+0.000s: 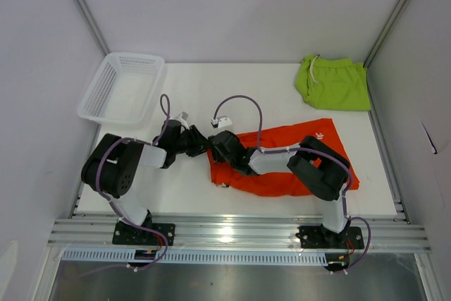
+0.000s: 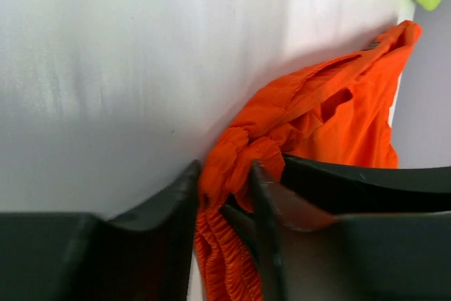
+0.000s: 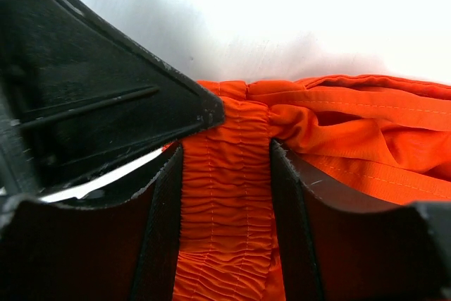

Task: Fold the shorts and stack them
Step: Fold the shorts

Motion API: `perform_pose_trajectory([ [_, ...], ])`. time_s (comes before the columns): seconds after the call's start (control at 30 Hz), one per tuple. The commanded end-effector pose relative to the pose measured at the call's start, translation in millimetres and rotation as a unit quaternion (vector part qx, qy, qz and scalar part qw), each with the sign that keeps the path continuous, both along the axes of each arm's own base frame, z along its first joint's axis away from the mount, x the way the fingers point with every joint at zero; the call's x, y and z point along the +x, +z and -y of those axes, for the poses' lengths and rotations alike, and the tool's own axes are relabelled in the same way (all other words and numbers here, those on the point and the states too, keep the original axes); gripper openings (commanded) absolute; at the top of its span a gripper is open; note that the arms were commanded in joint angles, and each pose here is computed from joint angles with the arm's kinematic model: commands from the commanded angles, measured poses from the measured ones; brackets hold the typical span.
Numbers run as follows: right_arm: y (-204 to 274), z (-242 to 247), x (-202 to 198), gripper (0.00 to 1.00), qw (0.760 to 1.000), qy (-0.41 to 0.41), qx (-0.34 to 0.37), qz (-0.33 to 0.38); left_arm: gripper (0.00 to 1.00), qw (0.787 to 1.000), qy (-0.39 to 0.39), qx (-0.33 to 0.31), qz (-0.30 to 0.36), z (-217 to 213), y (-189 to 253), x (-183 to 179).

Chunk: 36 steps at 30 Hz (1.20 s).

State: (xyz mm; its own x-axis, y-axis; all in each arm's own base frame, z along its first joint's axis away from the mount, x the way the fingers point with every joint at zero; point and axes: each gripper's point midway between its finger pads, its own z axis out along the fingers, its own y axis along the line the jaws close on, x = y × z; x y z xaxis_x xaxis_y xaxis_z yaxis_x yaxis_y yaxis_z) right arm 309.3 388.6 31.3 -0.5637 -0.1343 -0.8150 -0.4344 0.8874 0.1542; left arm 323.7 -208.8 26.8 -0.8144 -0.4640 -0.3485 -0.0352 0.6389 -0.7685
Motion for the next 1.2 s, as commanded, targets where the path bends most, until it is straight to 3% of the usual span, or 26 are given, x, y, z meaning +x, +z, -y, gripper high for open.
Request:
perform_pose_trajectory([
  [0.0,-5,-5,-10,0.49,1.000,0.017,-0.001,-0.006,0.31,1.000,0.003,0.024,-0.008,-1,-14,0],
  [0.03,-6,-5,-11,0.49,1.000,0.018,-0.002,-0.007,0.22,1.000,0.004,0.027,-0.006,-2,-14,1],
  [0.1,-6,-6,-11,0.50,1.000,0.019,-0.001,-0.007,0.15,1.000,0.006,0.031,-0.004,-3,-13,2],
  [0.17,-6,-8,-12,0.52,1.000,0.022,-0.002,-0.009,0.02,0.999,0.006,0.035,-0.002,-3,-12,3],
  [0.4,19,-10,-23,0.79,0.999,0.042,0.012,-0.017,0.00,0.999,0.007,0.048,-0.002,-6,-10,7],
  [0.6,64,-8,-45,0.79,0.998,0.064,0.013,0.005,0.00,0.998,0.007,0.056,-0.005,-7,-10,8],
  [0.67,71,-1,-51,0.74,0.998,0.055,0.002,0.012,0.00,0.998,0.007,0.059,-0.007,-8,-11,8],
  [0.77,75,6,-61,0.58,0.999,0.043,0.001,0.017,0.00,0.998,0.007,0.058,-0.009,-8,-11,9],
  [0.8,67,10,-68,0.43,0.999,0.045,-0.002,0.011,0.00,0.998,0.007,0.059,-0.010,-8,-11,8],
  [0.9,60,17,-75,0.12,0.999,0.041,0.012,0.002,0.00,0.998,0.005,0.060,-0.009,-7,-10,8],
  [0.93,58,18,-76,0.06,0.999,0.040,0.015,0.000,0.00,0.998,0.005,0.061,-0.008,-8,-9,10],
  [1.0,48,19,-77,0.00,0.999,0.034,0.014,-0.007,0.00,0.998,0.005,0.063,-0.009,-8,-9,8],
  [1.17,15,15,-92,0.00,0.999,0.048,-0.008,-0.025,0.00,0.998,0.005,0.068,-0.012,-10,-7,8],
])
